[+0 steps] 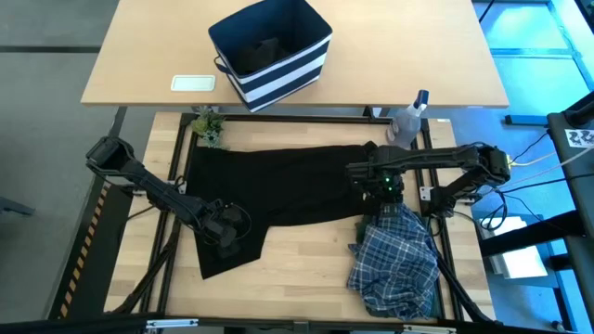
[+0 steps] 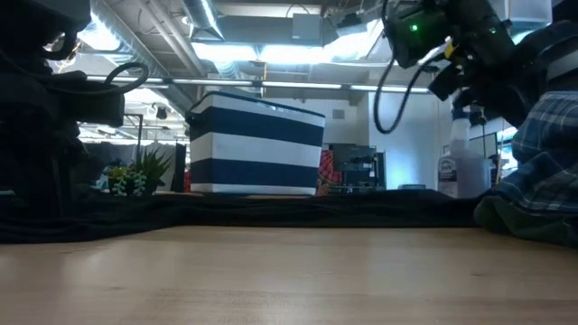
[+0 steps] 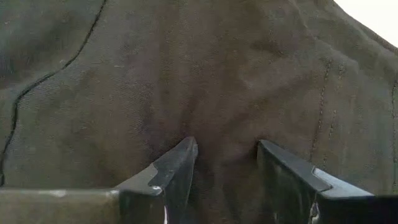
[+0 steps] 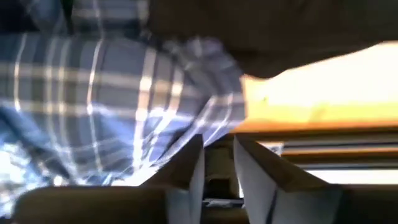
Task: Fold Laundry from Bin
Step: Fold the black shirt
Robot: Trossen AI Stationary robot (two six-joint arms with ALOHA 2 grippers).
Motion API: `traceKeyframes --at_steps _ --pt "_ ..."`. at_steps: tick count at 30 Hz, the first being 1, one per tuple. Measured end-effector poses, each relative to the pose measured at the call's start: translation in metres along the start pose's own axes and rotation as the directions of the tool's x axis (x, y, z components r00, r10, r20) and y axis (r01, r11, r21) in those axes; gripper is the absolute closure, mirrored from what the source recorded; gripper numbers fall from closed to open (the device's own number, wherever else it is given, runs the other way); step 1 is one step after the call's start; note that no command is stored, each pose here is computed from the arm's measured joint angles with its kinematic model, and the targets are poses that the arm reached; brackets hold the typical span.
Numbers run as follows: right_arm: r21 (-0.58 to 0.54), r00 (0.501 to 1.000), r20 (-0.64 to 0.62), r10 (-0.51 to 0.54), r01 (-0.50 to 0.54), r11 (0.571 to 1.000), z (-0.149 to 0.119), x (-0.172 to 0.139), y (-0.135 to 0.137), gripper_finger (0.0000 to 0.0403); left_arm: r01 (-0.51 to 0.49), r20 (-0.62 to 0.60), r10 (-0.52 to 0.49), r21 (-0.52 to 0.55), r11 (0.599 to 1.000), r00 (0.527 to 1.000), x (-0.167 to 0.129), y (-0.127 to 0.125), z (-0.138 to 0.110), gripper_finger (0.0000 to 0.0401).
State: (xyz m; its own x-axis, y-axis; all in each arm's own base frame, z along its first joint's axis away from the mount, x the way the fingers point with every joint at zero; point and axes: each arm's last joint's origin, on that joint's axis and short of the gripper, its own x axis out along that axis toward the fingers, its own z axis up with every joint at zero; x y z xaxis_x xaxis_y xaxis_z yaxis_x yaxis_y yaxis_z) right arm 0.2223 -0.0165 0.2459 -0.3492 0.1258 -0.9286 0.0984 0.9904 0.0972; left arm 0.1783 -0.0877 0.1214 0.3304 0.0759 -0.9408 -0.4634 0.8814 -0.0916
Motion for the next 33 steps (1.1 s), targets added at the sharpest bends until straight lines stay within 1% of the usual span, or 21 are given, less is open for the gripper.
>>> traceKeyframes --at_steps 3,6,8,10,12,14,17,21,24,28,33 --pt "-0.007 0.997 0.063 -0.042 0.042 0.999 0.001 -0.011 0.0 0.0288 0.0 0.0 0.0 0.0 1.0 1.0 0.0 0.0 0.0 0.0227" --pt "-0.016 0.976 0.202 -0.078 0.082 0.996 0.01 -0.026 0.0 0.0265 0.0 -0.001 0.0 0.0 1.0 1.0 0.0 0.0 0.0 0.0227" --pt "-0.038 0.937 0.339 -0.08 0.099 0.994 0.021 -0.035 0.001 0.0255 0.0 -0.001 0.0 0.0 1.0 1.0 0.0 0.0 0.0 0.0227" --pt "-0.06 0.878 0.472 -0.075 0.117 0.991 0.034 -0.042 0.002 0.025 0.0 -0.001 0.0 0.0 1.0 1.0 0.0 0.0 0.0 0.0227" --pt "-0.077 0.826 0.559 -0.07 0.136 0.988 0.045 -0.046 0.002 0.0249 0.0 0.0 0.0 0.001 1.0 1.0 0.0 0.0 0.0 0.0227" --pt "-0.087 0.796 0.601 -0.068 0.15 0.985 0.057 -0.046 0.001 0.0249 -0.002 0.002 0.002 0.0 1.0 1.0 0.0 0.0 0.0 0.0227" --pt "-0.093 0.805 0.588 -0.083 0.169 0.981 0.073 -0.037 0.0 0.0249 -0.002 -0.001 0.002 0.007 1.0 1.0 -0.004 -0.004 0.004 0.0227" --pt "-0.107 0.858 0.507 -0.084 0.159 0.981 0.092 -0.017 0.0 0.0249 -0.026 -0.019 0.027 0.054 0.998 0.999 -0.013 -0.009 0.01 0.0227" --pt "-0.137 0.888 0.451 -0.086 0.164 0.977 0.102 0.002 0.005 0.0249 -0.038 -0.013 0.039 0.061 0.997 0.999 -0.016 -0.011 0.013 0.0227" --pt "-0.187 0.908 0.406 -0.101 0.191 0.964 0.106 0.024 0.017 0.0249 -0.049 -0.005 0.049 0.063 0.997 0.999 -0.017 -0.01 0.013 0.0227" --pt "-0.204 0.911 0.398 -0.107 0.202 0.958 0.105 0.041 0.029 0.0248 -0.056 0.012 0.056 0.061 0.997 0.998 -0.017 -0.01 0.014 0.0227"
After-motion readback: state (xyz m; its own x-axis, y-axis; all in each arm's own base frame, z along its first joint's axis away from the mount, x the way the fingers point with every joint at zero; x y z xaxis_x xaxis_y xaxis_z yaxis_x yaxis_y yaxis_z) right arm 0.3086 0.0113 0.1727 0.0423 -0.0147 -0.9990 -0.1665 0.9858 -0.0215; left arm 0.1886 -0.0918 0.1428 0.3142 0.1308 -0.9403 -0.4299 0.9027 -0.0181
